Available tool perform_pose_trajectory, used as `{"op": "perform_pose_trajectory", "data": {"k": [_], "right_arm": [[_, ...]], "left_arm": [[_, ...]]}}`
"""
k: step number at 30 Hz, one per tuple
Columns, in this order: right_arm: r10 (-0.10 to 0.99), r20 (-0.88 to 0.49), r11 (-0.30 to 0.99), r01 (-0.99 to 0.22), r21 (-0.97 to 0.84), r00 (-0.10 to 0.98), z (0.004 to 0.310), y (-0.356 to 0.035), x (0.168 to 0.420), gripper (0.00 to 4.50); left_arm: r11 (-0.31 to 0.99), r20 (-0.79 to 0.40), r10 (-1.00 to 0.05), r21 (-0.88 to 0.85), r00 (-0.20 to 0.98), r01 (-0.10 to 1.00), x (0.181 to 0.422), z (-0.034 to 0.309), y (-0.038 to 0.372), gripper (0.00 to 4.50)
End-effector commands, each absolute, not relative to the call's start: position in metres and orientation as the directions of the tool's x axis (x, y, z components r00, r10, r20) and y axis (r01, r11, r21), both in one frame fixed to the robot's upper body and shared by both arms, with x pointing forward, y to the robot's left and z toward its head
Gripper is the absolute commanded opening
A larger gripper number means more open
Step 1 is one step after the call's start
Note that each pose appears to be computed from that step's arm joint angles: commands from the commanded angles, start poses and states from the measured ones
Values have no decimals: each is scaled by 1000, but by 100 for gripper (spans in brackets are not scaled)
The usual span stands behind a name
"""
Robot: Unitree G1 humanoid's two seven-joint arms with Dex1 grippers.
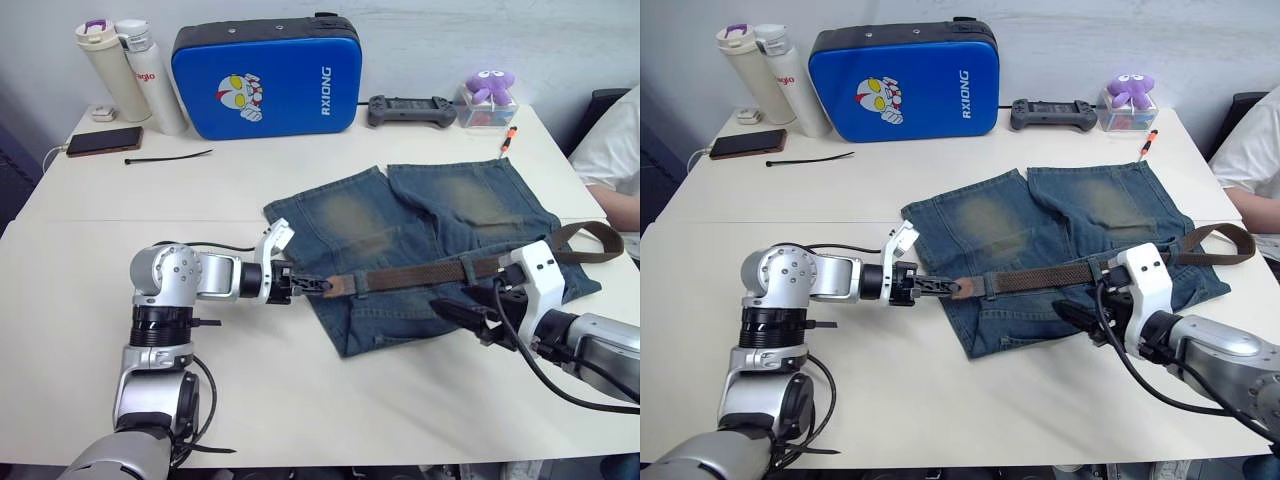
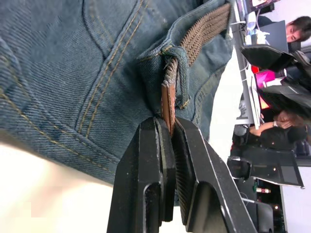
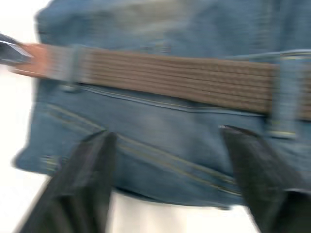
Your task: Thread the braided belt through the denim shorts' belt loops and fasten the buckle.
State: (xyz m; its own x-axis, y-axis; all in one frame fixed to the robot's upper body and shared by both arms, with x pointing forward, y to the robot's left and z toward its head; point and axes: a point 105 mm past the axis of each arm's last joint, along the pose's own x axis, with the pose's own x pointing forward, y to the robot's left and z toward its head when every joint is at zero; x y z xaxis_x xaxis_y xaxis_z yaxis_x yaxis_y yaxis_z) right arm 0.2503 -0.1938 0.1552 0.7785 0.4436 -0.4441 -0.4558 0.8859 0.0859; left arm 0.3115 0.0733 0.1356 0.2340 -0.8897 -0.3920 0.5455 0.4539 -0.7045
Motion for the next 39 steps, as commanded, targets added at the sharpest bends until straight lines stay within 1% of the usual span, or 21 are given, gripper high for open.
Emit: {"op": "perform_pose_trajectory", "data": {"k": [1, 3, 4, 5, 7, 8, 11, 13, 14, 17, 18, 20, 23, 27, 32, 35, 39], "right_arm": [[411, -470, 888, -459, 12, 781, 141, -198, 255, 166], [363, -512, 900, -436, -24, 779, 123, -202, 260, 80], [338, -511, 913, -407, -26, 790, 116, -204, 265, 35], [317, -509, 923, -384, -29, 800, 111, -205, 270, 2], [257, -554, 923, -371, -102, 792, 97, -212, 275, 2], [240, -575, 925, -365, -109, 782, 91, -214, 275, 2], [222, -614, 928, -358, -107, 758, 79, -215, 275, 2], [217, -631, 925, -364, -111, 744, 74, -215, 274, 2], [218, -638, 923, -369, -112, 739, 72, -215, 274, 2], [234, -647, 917, -386, -101, 726, 70, -211, 278, 2], [241, -645, 916, -389, -96, 725, 70, -210, 280, 2], [261, -638, 912, -402, -84, 724, 73, -205, 284, 2], [289, -642, 899, -432, -73, 711, 73, -198, 288, 2], [321, -651, 881, -468, -61, 688, 72, -191, 292, 2], [336, -660, 871, -489, -54, 672, 70, -188, 295, 2], [336, -670, 868, -494, -53, 662, 68, -188, 297, 2], [338, -679, 864, -501, -50, 651, 66, -188, 297, 2]], "left_arm": [[420, -359, -906, -691, 225, 589, 310, 150, 74, 0], [397, -347, -915, -688, 204, 608, 306, 154, 73, 0], [394, -353, -915, -685, 193, 614, 303, 153, 75, 0], [397, -361, -913, -681, 189, 616, 301, 152, 78, 0], [414, -378, -905, -671, 197, 614, 300, 152, 86, 0], [424, -385, -900, -665, 204, 615, 299, 153, 91, 0], [464, -419, -880, -652, 225, 600, 294, 157, 121, 0], [495, -440, -864, -657, 244, 568, 290, 156, 142, 0], [540, -478, -837, -638, 266, 550, 289, 152, 155, 0], [589, -507, -805, -625, 306, 513, 283, 153, 184, 0], [599, -516, -797, -613, 313, 516, 280, 152, 191, 0], [616, -542, -782, -595, 308, 516, 269, 150, 209, 0], [671, -561, -740, -584, 371, 457, 262, 151, 243, 0], [711, -582, -703, -582, 408, 395, 247, 150, 271, 0], [780, -624, -617, -563, 478, 273, 230, 141, 312, 0], [801, -636, -581, -556, 507, 221, 221, 139, 329, 0], [807, -631, -564, -558, 532, 194, 215, 141, 340, 0]]}}
